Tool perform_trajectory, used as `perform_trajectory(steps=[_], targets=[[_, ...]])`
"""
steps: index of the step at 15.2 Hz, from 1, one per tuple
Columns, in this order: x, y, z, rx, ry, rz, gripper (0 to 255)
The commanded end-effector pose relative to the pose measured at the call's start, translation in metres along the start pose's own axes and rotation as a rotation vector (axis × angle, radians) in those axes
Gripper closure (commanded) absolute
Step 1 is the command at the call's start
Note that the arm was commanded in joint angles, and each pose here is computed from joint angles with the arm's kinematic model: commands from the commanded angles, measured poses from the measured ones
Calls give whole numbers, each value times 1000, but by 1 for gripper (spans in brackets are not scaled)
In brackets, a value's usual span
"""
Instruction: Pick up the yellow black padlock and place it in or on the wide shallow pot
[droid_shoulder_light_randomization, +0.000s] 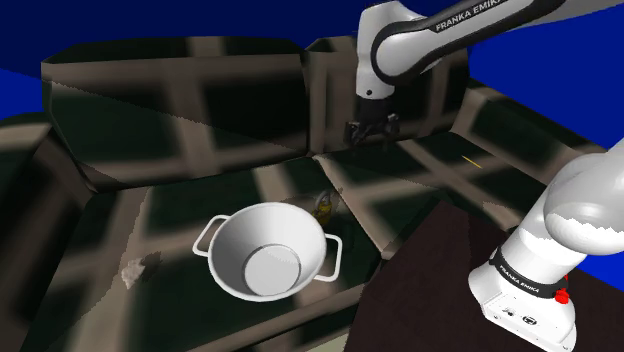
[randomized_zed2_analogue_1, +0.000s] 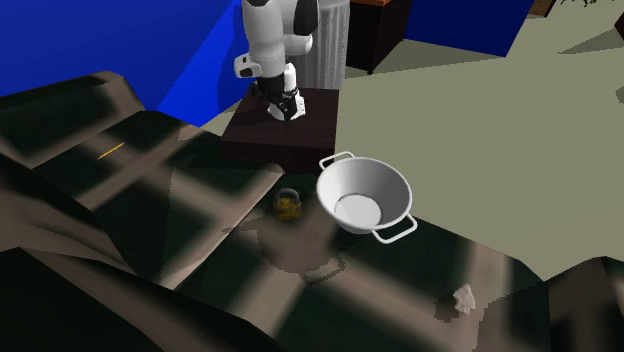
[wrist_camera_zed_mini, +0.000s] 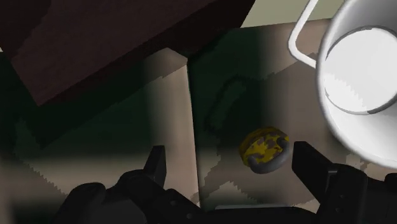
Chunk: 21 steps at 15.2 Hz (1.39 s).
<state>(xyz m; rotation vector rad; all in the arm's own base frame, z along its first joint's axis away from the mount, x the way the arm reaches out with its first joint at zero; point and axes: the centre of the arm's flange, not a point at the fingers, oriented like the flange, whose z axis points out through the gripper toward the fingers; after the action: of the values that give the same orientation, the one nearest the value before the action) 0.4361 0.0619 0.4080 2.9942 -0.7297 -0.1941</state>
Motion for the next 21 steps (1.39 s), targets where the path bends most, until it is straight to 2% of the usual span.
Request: perform_trajectory(steps=[1,17,21], targets=[[17,-16,20,-8,-9,55,0],[146,-105,173,-76,-84,464,0],[144,-104,194,-76,-84,464,0]])
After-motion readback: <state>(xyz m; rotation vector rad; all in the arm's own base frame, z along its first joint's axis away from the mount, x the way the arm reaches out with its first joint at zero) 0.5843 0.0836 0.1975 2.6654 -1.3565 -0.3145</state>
